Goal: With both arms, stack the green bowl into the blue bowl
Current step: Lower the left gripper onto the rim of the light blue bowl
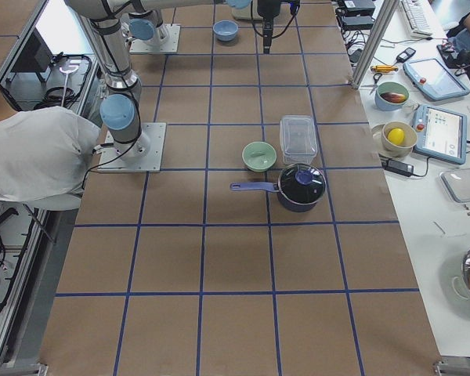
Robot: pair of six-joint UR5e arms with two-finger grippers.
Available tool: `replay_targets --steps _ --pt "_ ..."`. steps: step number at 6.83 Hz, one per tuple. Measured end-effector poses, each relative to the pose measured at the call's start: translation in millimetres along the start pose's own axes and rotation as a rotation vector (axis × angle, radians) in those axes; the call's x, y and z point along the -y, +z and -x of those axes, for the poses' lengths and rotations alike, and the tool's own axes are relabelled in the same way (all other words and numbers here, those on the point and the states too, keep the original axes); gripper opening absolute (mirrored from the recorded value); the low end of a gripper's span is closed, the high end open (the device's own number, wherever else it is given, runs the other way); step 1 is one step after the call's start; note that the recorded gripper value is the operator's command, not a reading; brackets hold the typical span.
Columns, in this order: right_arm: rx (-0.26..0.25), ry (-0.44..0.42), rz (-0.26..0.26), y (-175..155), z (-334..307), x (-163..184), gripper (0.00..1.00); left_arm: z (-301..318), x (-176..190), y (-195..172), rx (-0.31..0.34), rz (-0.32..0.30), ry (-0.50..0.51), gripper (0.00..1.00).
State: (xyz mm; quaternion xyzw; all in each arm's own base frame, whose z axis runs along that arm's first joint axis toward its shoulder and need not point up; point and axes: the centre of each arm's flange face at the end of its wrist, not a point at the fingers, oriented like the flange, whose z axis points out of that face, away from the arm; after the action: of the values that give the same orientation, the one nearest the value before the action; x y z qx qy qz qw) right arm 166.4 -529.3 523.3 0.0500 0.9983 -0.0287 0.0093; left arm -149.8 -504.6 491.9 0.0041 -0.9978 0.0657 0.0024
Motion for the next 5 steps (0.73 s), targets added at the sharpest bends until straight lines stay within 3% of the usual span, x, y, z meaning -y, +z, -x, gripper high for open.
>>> replay_targets --steps 2,3,5 --pt "-0.001 -0.002 0.004 2.0 -0.5 -0.2 1.00 -1.1 -7.0 12.6 0.004 0.036 0.007 1.00" --pt "-0.001 -0.002 0.004 2.3 -0.6 -0.2 1.00 4.5 -20.0 39.8 0.016 0.095 0.017 1.00" --pt "-0.002 -0.001 0.005 2.3 -1.2 0.0 1.00 55.0 -52.2 139.9 0.059 0.234 -0.035 1.00"
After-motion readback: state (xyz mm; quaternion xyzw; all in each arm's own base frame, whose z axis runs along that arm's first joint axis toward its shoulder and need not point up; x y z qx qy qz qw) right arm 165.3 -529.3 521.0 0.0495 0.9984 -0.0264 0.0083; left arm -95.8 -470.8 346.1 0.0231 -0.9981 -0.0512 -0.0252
